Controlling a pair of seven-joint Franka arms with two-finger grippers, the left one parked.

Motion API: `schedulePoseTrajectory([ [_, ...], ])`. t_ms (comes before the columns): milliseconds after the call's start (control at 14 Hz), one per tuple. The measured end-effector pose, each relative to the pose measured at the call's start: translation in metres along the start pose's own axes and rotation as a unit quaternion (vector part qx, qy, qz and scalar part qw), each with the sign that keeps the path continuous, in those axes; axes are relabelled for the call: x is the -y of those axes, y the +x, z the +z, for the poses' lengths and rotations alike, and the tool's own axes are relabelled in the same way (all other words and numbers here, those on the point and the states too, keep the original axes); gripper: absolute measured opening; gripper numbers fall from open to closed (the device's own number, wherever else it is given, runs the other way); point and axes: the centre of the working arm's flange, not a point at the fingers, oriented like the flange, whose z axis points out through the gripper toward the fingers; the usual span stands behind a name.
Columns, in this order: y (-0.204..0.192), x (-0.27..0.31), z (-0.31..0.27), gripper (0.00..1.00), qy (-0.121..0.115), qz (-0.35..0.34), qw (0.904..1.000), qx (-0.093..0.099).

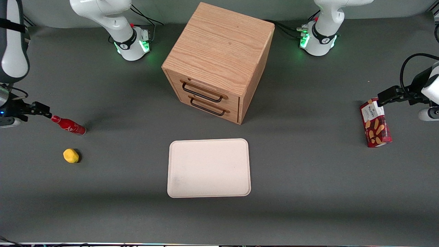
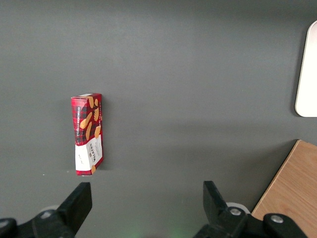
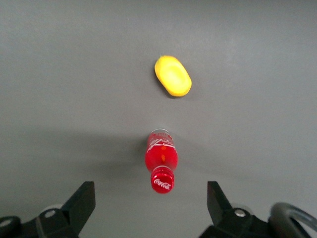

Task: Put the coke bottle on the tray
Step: 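Lower the open right gripper over the bottle cap and close on it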

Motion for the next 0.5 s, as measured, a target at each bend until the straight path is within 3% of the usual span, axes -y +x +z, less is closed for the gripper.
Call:
schedulePoseTrajectory([
  [500, -0.018, -0.004, 0.059, 1.0, -0.011, -0.001, 0.9999, 0.001],
])
